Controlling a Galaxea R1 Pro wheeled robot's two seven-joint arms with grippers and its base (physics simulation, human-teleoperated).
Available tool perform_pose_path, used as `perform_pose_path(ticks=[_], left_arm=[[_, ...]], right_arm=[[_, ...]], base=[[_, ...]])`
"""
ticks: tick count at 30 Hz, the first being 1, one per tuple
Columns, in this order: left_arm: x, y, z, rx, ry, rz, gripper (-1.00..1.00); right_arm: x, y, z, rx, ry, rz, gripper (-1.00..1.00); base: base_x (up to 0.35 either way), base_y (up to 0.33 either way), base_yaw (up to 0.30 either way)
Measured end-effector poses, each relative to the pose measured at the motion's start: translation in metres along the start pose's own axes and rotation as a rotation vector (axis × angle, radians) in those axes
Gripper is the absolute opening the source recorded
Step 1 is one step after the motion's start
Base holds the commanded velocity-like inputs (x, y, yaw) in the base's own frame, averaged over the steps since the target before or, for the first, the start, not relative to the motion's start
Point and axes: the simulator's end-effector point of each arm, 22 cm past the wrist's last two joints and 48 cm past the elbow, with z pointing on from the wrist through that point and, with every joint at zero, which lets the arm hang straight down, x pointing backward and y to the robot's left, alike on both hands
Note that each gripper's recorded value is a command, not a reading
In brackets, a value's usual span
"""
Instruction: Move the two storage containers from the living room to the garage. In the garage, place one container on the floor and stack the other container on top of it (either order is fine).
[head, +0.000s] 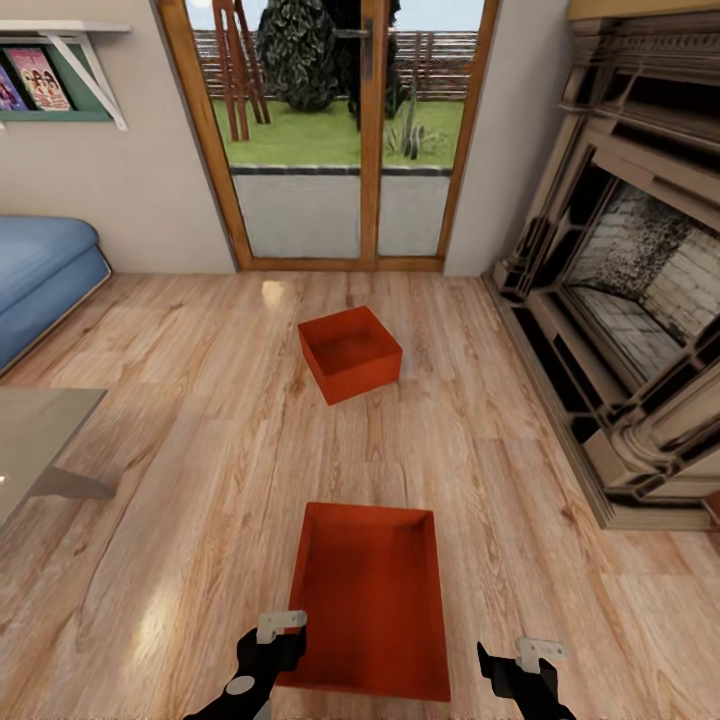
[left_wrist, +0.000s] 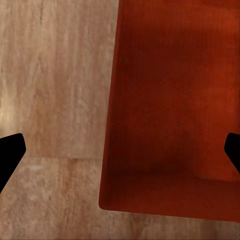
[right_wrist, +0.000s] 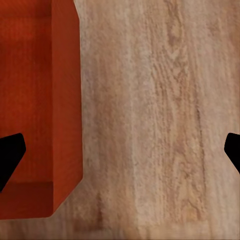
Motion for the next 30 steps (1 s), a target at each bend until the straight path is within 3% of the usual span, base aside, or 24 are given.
perform_pose_path(ticks=[10,18,24,30], left_arm=[[0.008,0.0,0.002,-0.001,0.016,0.0,1.0],[0.014,0.001,0.004,-0.002,0.028,-0.001,1.0],[0.019,0.002,0.005,-0.004,0.038,-0.003,1.0],[0.024,0.004,0.006,-0.009,0.046,-0.003,1.0]], right_arm=[[0.005,0.001,0.002,-0.003,0.011,-0.011,1.0],[-0.016,0.006,0.005,-0.014,-0.029,-0.028,1.0],[-0.036,0.038,0.009,-0.069,-0.065,-0.095,1.0],[-0.069,0.026,0.02,0.021,-0.112,-0.095,1.0]], base=[[0.0,0.0,0.0],[0.0,0.0,0.0],[0.0,0.0,0.003],[0.0,0.0,0.066]])
